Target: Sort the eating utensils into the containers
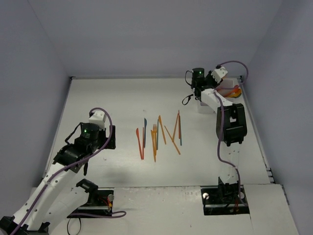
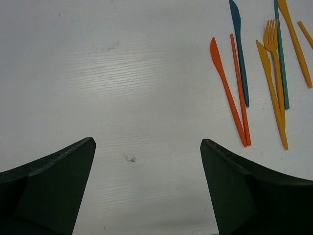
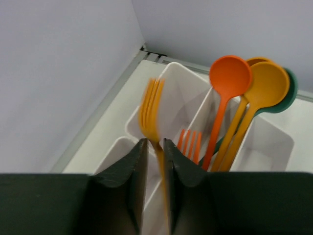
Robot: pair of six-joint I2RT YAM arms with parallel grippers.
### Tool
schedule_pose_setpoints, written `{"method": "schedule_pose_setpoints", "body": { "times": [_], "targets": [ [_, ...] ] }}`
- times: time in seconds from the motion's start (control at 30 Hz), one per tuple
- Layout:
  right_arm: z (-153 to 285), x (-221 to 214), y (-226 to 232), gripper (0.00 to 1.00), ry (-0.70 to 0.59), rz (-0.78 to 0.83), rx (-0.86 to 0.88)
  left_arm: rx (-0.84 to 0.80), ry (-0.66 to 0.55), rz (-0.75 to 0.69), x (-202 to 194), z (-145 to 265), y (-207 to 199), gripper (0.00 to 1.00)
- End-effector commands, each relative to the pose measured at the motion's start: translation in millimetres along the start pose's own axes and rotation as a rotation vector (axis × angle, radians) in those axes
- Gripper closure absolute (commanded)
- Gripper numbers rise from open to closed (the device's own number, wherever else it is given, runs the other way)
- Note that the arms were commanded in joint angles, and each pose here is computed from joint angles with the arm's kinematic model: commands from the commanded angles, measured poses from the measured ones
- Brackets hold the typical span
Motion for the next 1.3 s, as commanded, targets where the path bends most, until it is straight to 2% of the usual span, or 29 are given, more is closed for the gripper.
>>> {"method": "schedule_pose_setpoints", "body": {
  "times": [0.0, 0.07, 0.27, 0.33, 0.43, 0.63, 0.77, 0.93, 1.07, 1.27],
  "targets": [
    [24.8, 34.5, 12.4, 0.71, -0.054, -0.152, 0.028, -0.013, -0.053, 0.010, 11.2, -2.2, -1.8, 0.13],
    [38.7, 46.0, 14.7, 0.63, -0.035, -0.136, 0.073, -0.013, -0.055, 0.010, 11.9, -2.0, -1.7, 0.13],
    [88.1, 75.0, 5.8, 0.60, -0.005, -0.047, 0.189, -0.016, -0.061, 0.008, 12.4, -0.5, -1.4, 0.13],
    [111.5, 90.2, 5.0, 0.60, 0.028, -0.026, 0.286, -0.015, -0.067, 0.010, 12.7, 0.6, -1.0, 0.13],
    [141.4, 93.5, -0.2, 0.59, 0.142, 0.102, 0.492, -0.012, -0.073, 0.011, 13.0, 2.1, -0.4, 0.13],
    [193.1, 64.1, -19.7, 0.60, 0.475, 0.315, 0.803, -0.015, -0.076, 0.012, 13.5, 2.7, -0.5, 0.13],
    [240.3, 33.0, -41.5, 0.62, 0.655, 0.448, 0.930, -0.018, -0.073, 0.011, 13.6, 2.1, -1.0, 0.13],
    [287.9, 1.9, -65.8, 0.66, 0.765, 0.550, 0.989, -0.022, -0.068, 0.010, 13.6, 1.2, -1.6, 0.13],
    [313.8, -27.7, -85.0, 0.70, 0.829, 0.586, 0.964, -0.023, -0.067, 0.009, 13.4, 1.3, -1.6, 0.13],
    [341.6, -64.4, -100.6, 0.76, 0.858, 0.663, 0.950, -0.021, -0.073, 0.012, 12.9, 2.7, -1.1, 0.13]
  ]
}}
Point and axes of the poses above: each gripper's point midway between its finger pads, its own z axis back along the fingers, its own y axis along the line the jaws close on, x = y × z, the point moved 9 cm from there along z, back along the fingers, and after that the axes turned 5 degrees about -z, right-handed, at the moved point
